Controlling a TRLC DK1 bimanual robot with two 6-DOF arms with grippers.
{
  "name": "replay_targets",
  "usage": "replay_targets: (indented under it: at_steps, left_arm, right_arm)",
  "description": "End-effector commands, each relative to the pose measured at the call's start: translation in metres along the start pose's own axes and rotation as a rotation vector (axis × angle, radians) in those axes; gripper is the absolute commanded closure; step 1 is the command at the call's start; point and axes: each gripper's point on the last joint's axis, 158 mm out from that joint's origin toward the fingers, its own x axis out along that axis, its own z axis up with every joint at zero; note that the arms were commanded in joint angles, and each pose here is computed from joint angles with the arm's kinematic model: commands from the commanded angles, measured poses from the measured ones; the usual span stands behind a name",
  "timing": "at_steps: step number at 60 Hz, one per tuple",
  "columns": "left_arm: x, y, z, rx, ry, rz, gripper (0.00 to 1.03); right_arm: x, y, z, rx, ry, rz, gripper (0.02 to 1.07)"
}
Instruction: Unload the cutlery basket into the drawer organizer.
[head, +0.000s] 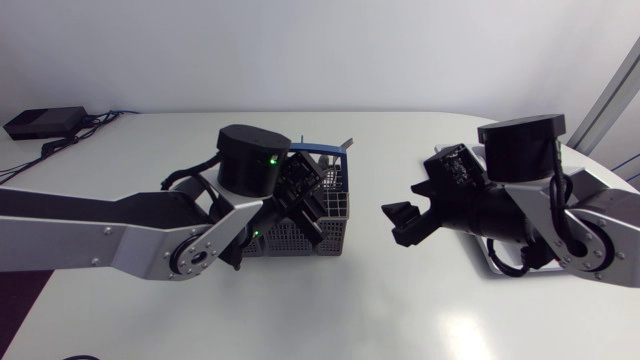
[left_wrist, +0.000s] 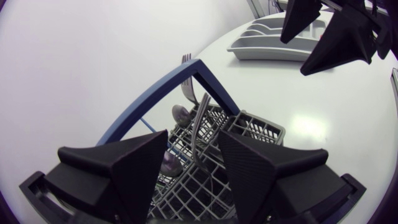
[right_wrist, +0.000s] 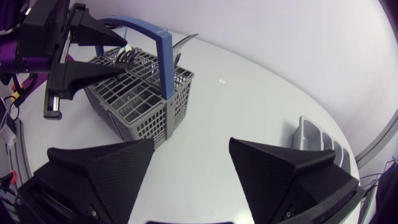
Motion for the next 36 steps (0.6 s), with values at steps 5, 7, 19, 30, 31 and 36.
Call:
replay_targets:
  at_steps: [5,7,19,30,31,36]
  left_arm:
    - [0.008,0.013,0.002,-0.001,-0.015,0.040,0.61]
    - [0.008,0.015,0.002,-0.004,-0.014,0.043,0.61]
    - [0.010,0.010,0.001,0.001,-0.015,0.028,0.67]
    - [0.012,0.005,0.004,0.005,-0.028,0.011,0.70]
    - [0.012,0.005,0.004,0.006,-0.030,0.010,0.72]
    - [0.013,0.002,0.006,0.011,-0.037,-0.001,0.75]
  right_arm:
    - [0.006,0.006,-0.020,0.002,0.037,0.013,0.20]
    - [0.006,0.006,-0.021,0.002,0.040,0.014,0.20]
    - [0.008,0.006,-0.020,0.001,0.035,0.014,0.20]
    - [0.009,0.006,-0.023,0.001,0.043,0.013,0.20]
    - [0.009,0.006,-0.024,0.001,0.045,0.013,0.20]
    - [0.009,0.006,-0.026,0.001,0.049,0.014,0.20]
